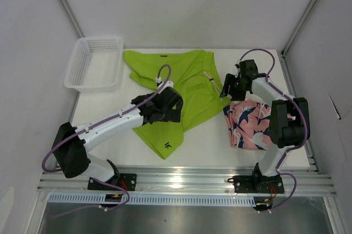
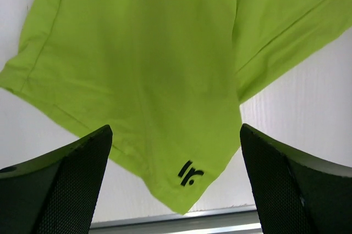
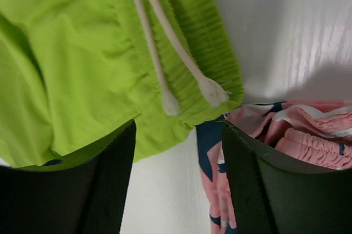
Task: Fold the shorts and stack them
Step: Flatten the shorts out
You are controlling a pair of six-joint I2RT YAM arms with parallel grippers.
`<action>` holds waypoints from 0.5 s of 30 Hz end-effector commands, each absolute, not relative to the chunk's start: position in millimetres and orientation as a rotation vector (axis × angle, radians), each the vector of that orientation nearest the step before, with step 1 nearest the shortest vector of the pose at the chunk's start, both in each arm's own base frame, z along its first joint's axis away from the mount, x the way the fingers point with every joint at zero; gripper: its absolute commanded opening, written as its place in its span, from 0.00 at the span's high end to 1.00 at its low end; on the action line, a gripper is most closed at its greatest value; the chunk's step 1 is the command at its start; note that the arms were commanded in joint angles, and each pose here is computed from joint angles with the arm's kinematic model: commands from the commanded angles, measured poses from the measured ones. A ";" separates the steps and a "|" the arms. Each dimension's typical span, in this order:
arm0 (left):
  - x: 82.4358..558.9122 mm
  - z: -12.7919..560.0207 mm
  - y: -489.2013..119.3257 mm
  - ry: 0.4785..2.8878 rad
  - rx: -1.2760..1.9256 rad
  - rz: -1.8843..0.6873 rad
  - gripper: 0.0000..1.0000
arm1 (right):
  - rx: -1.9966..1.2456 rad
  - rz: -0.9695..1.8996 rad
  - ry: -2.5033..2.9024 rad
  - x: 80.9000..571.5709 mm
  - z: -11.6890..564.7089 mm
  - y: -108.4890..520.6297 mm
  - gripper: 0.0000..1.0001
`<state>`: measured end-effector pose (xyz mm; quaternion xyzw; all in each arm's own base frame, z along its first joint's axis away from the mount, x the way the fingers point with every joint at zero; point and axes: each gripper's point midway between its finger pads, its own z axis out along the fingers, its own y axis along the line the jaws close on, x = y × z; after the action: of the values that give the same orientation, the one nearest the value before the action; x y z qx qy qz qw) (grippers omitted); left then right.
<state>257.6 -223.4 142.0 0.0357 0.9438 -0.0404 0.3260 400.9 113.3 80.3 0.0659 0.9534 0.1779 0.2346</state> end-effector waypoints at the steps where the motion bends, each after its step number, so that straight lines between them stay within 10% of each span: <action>1: 237.7 142.4 -212.9 2.427 0.125 0.016 0.01 | 0.157 0.428 2.552 409.8 81.5 101.6 0.34; 15: 193.5 99.6 -237.8 2.368 0.600 0.250 0.01 | 0.101 0.489 2.534 421.1 65.1 110.1 0.33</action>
<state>191.9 -247.8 106.0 0.1980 0.9207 0.0506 0.3324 408.8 107.2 60.3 0.0548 0.9506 0.1729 0.2518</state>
